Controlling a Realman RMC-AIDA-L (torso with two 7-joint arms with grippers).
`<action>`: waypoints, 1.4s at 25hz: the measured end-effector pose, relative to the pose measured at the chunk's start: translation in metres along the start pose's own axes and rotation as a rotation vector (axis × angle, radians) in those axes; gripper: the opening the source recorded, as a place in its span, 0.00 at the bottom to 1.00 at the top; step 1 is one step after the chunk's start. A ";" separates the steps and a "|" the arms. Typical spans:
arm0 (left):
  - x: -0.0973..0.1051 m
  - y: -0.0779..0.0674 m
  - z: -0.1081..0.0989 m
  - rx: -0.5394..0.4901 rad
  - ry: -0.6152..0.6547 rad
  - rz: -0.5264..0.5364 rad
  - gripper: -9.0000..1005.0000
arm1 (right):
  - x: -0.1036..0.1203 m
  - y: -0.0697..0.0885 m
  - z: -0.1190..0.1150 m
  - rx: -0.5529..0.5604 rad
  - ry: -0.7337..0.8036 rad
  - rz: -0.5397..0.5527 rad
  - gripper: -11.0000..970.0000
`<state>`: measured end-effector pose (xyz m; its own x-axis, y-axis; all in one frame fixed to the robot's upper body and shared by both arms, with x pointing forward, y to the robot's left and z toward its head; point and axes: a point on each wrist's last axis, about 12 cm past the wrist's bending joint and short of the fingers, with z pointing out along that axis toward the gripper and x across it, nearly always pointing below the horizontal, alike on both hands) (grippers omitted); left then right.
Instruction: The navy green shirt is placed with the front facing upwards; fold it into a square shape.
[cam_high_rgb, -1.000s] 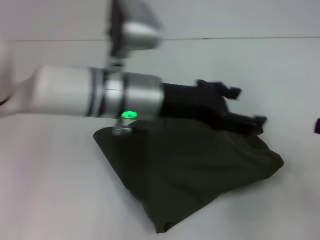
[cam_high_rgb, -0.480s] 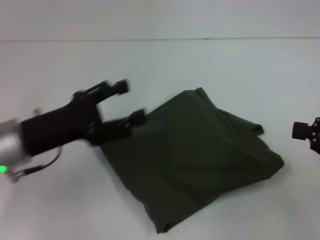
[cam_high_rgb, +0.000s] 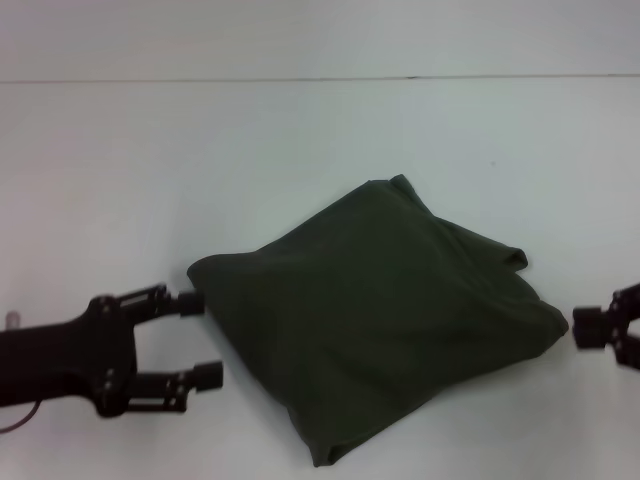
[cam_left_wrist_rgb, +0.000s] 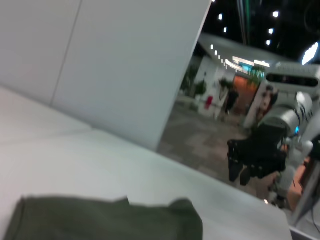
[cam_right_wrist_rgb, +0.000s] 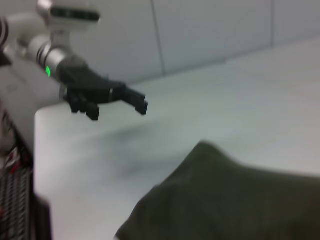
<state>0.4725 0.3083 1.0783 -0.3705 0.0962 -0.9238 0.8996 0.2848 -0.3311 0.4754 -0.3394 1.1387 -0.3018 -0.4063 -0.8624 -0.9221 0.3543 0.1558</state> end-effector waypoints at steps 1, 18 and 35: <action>0.001 0.000 -0.002 0.003 0.015 -0.010 0.93 | 0.000 0.001 0.002 -0.011 0.024 0.013 0.06; 0.007 -0.005 -0.027 0.005 0.142 -0.115 0.93 | -0.009 0.000 0.002 -0.008 0.145 0.048 0.56; 0.008 -0.004 -0.026 0.013 0.174 -0.125 0.93 | -0.008 0.002 0.005 -0.025 0.162 -0.004 0.95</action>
<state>0.4598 0.3324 1.0771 -0.5129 0.2241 -0.8287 0.8465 0.2927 -0.4447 0.4766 -0.3315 1.1438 -0.3316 -0.5388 -0.7744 -0.9284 0.3321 0.1665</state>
